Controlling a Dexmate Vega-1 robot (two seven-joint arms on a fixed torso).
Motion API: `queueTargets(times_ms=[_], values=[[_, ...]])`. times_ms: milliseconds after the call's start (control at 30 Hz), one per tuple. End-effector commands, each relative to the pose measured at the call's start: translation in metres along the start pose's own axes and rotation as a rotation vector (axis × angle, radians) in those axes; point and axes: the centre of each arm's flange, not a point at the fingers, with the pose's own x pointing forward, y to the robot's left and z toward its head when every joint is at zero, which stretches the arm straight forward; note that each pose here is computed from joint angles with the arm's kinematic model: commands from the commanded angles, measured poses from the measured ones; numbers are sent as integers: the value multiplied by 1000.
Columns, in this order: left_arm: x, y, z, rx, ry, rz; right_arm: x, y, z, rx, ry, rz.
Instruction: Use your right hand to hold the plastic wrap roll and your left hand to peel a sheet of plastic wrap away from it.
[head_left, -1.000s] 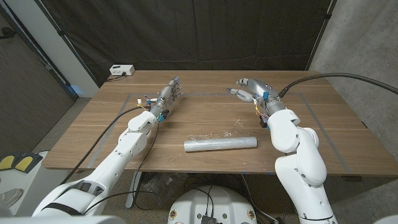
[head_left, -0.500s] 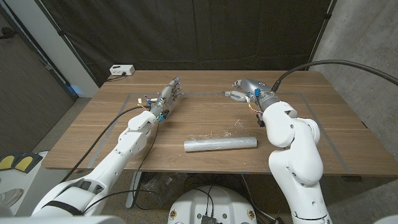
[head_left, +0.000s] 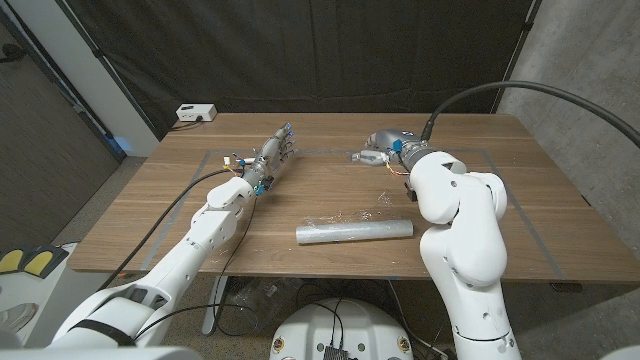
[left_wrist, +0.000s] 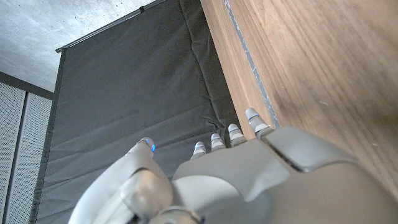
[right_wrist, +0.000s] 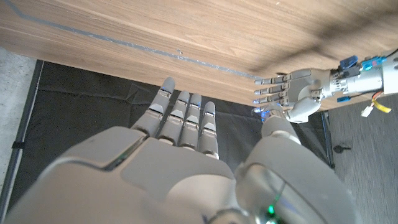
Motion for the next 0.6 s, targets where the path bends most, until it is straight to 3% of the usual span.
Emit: queueTargets(times_ms=[33, 400, 600], values=[[3, -3, 1, 7, 4, -16, 2, 9, 15, -105, 45, 143], [4, -4, -1, 6, 6, -21, 4, 22, 24, -163, 91, 253], [5, -5, -1, 6, 6, -26, 4, 27, 25, -176, 107, 280]])
